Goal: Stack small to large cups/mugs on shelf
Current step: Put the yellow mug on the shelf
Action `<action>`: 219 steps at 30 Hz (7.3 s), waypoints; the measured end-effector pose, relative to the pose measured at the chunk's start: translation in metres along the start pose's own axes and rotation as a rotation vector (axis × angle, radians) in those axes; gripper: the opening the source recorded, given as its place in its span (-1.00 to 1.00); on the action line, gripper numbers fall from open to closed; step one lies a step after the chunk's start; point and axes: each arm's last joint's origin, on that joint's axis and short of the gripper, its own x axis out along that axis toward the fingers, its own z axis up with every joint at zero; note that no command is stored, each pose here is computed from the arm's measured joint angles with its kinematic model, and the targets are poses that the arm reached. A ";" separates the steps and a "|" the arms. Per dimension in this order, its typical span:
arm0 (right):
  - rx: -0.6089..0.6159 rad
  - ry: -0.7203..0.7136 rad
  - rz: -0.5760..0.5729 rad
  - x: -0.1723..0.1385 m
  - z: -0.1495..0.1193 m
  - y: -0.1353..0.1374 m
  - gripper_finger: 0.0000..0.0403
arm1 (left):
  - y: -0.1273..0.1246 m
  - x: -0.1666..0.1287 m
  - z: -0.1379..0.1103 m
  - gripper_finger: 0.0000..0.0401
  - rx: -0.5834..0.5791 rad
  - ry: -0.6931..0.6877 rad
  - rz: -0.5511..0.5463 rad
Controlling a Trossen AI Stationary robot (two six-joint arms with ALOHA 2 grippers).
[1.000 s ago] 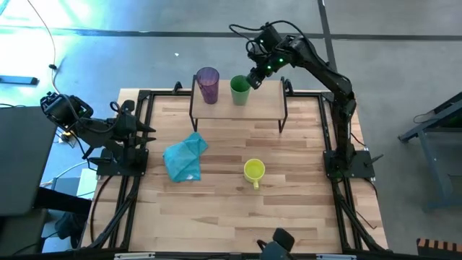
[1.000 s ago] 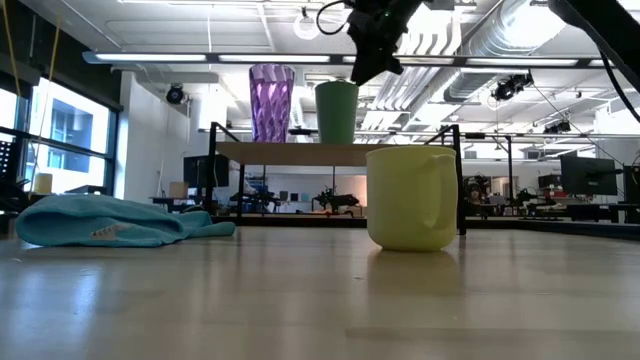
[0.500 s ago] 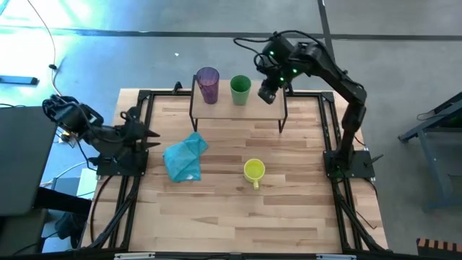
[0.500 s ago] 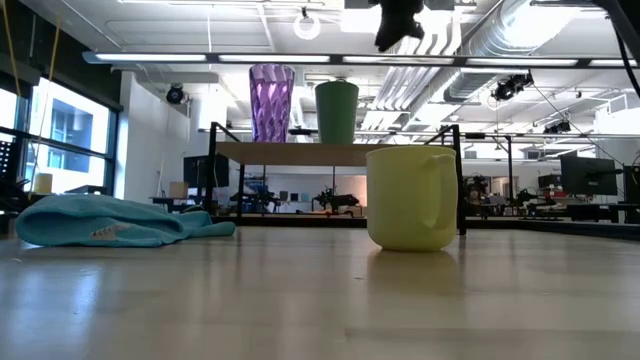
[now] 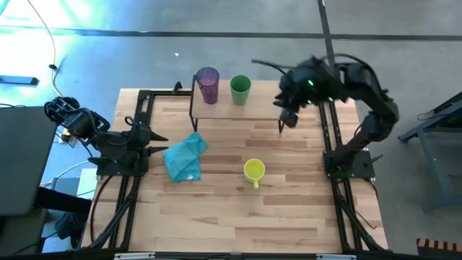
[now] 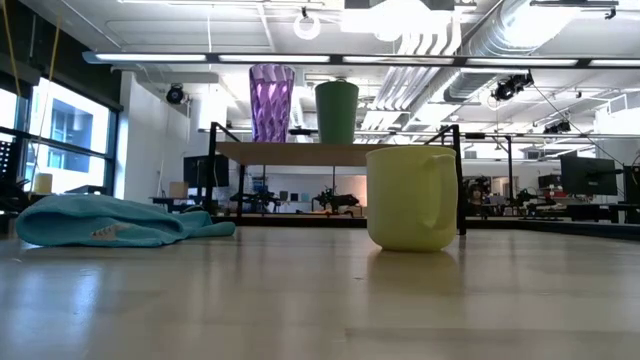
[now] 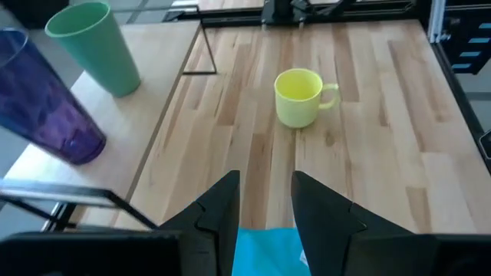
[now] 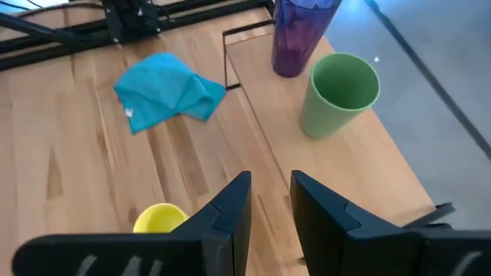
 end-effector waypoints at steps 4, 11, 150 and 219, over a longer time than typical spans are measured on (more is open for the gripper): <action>-0.010 -0.014 -0.023 -0.014 -0.018 0.021 -0.58 | -0.003 0.004 0.001 -0.46 0.024 -0.029 -0.010; -0.063 0.022 -0.014 0.014 -0.054 0.053 -0.58 | -0.010 0.013 -0.001 -0.46 0.057 -0.062 -0.020; -0.238 0.355 0.320 0.270 -0.173 0.044 -0.96 | -0.015 0.017 0.001 -0.46 0.018 -0.076 -0.066; -0.209 0.418 0.152 0.163 -0.076 -0.050 -1.00 | -0.016 0.017 0.001 -0.46 0.033 -0.063 -0.104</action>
